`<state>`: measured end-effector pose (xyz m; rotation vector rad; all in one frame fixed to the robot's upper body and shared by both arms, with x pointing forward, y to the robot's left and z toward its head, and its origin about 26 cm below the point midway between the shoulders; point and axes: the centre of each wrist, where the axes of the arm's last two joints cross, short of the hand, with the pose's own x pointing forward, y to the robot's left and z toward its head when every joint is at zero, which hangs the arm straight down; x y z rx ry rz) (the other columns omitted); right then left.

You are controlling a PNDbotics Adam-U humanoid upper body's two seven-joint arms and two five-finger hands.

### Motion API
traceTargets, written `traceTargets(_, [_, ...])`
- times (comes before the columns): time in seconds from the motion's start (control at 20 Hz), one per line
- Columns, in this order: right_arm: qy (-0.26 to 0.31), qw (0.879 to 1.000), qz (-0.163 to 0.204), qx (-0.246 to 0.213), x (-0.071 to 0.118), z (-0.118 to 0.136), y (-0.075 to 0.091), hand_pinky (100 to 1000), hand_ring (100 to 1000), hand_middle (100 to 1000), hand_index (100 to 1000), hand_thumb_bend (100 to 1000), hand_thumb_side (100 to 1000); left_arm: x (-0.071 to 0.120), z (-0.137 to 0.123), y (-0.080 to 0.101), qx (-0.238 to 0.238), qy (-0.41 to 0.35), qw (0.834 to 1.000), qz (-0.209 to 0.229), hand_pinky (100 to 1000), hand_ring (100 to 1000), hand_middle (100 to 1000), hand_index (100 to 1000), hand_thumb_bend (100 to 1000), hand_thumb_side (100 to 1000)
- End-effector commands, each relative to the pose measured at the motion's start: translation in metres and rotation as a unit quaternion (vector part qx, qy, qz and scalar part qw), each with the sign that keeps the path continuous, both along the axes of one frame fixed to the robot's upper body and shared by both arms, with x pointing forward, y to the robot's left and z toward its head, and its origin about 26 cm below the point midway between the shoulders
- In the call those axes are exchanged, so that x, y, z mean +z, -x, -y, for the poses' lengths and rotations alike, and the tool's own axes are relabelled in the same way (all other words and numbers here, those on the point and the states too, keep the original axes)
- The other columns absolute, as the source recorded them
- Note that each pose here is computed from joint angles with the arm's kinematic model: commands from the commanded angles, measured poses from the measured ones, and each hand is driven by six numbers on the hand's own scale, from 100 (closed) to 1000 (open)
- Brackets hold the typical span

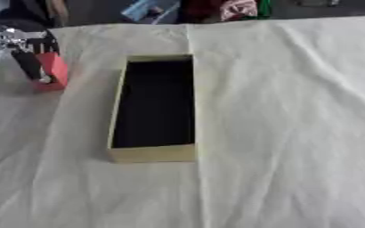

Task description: Pick up objects on the table and place them in the box.

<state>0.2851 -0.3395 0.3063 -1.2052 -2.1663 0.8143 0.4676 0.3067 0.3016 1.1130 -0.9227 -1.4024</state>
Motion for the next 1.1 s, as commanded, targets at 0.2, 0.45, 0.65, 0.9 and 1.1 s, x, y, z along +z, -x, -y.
traceTargets(0.2, [0.005,1.0,0.014,-0.002,0.009,0.001,0.005,879,871,882,848,100,468,0.03,0.004,0.007,-0.009,-0.011,0.999,0.05,596,556,510,601,248,100])
traceTargets(0.45, [0.006,1.0,0.013,0.002,0.01,0.001,0.005,878,871,882,847,100,464,0.045,0.019,0.013,-0.03,-0.004,0.997,0.073,580,547,503,593,250,100])
traceTargets(0.65, [0.006,1.0,0.012,0.004,0.012,0.001,0.005,878,871,882,847,100,462,0.058,0.038,0.018,-0.056,-0.007,0.994,0.09,574,542,497,586,255,100])
traceTargets(0.9, [0.006,1.0,0.012,0.01,0.014,0.0,0.005,878,871,882,847,100,458,0.072,0.073,0.028,-0.105,-0.005,0.988,0.11,566,533,489,578,266,100])
traceTargets(1.1, [0.007,1.0,0.013,0.015,0.017,-0.002,0.005,878,871,882,847,100,456,0.076,0.099,0.036,-0.142,0.007,0.983,0.119,564,531,484,574,274,100])
